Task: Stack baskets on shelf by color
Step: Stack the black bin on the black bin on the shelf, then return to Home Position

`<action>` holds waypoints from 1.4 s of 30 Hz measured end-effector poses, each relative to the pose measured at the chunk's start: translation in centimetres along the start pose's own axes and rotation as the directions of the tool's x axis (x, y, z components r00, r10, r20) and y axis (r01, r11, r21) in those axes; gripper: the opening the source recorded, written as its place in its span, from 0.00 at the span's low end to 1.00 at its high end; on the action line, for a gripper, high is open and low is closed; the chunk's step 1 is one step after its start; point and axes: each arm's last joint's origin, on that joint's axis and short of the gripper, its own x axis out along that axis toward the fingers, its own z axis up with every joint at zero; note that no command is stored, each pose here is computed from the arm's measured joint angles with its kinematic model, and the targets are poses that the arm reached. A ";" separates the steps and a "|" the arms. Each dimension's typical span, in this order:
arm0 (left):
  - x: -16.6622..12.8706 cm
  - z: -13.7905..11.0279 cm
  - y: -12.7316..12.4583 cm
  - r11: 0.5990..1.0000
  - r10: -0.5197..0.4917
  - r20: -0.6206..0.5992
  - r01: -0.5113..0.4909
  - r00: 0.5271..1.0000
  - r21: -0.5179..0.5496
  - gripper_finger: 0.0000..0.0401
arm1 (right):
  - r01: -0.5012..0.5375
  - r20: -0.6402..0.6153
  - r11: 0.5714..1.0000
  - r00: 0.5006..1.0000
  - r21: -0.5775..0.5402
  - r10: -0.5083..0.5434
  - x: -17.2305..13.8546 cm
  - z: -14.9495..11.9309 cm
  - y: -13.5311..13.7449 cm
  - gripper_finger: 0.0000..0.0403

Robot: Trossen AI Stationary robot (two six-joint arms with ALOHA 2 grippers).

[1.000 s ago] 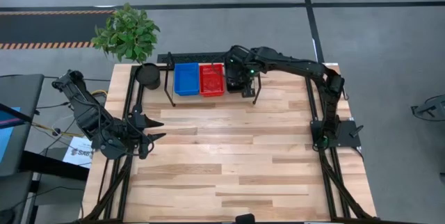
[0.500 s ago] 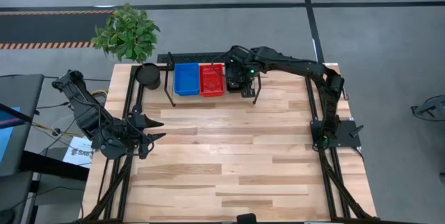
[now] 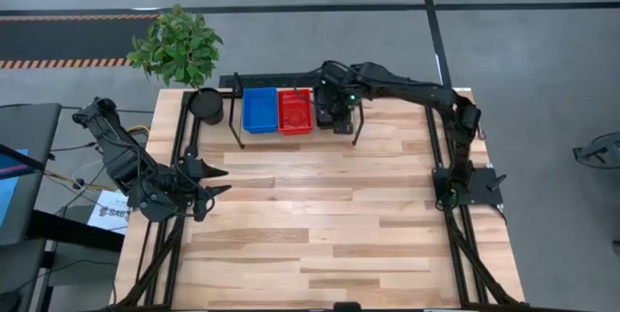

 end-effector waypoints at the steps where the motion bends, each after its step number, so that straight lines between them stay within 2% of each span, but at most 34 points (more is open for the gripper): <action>1: 0.0 0.0 0.0 1.000 0.003 0.004 -0.003 1.000 0.004 0.42 | -0.003 -0.004 1.000 1.000 0.017 0.003 -0.6 0.1 0.0 0.43; 7: 0.0 0.0 0.0 0.999 0.010 0.012 -0.010 1.000 0.030 0.42 | 0.001 0.052 0.998 0.999 0.064 -0.004 -5.2 1.7 1.0 0.46; 11: 0.0 0.0 0.0 0.999 0.010 0.012 -0.011 1.000 0.031 0.42 | 0.099 0.105 0.991 0.989 0.093 -0.109 -6.2 2.5 1.4 0.43; 15: 0.0 0.0 0.0 1.000 0.010 0.011 -0.010 1.000 0.028 0.42 | 0.137 0.038 0.985 0.989 0.102 -0.141 -3.7 2.8 1.1 0.39; 22: 0.0 0.0 0.0 1.000 0.000 0.000 0.000 1.000 0.027 0.42 | 0.115 -0.169 0.988 0.981 0.098 -0.098 2.1 2.0 1.5 0.33; 27: 0.0 0.0 0.0 1.000 -0.011 -0.013 0.011 1.000 0.028 0.42 | 0.089 -0.227 0.994 0.971 0.058 -0.073 3.9 2.1 2.2 0.31; 30: 0.0 0.0 0.0 1.000 -0.011 -0.013 0.011 1.000 0.027 0.42 | 0.094 -0.232 0.995 0.969 0.042 -0.081 3.9 2.2 2.6 0.30; 34: 0.0 0.0 0.0 1.000 -0.012 -0.014 0.012 1.000 0.026 0.42 | 0.121 -0.185 0.992 0.976 0.044 -0.111 1.2 2.2 2.9 0.30; 42: 0.0 -0.2 -0.2 0.997 -0.061 -0.070 0.064 0.996 0.052 0.42 | 0.150 0.027 0.986 0.988 0.068 -0.152 -8.8 1.1 6.0 0.30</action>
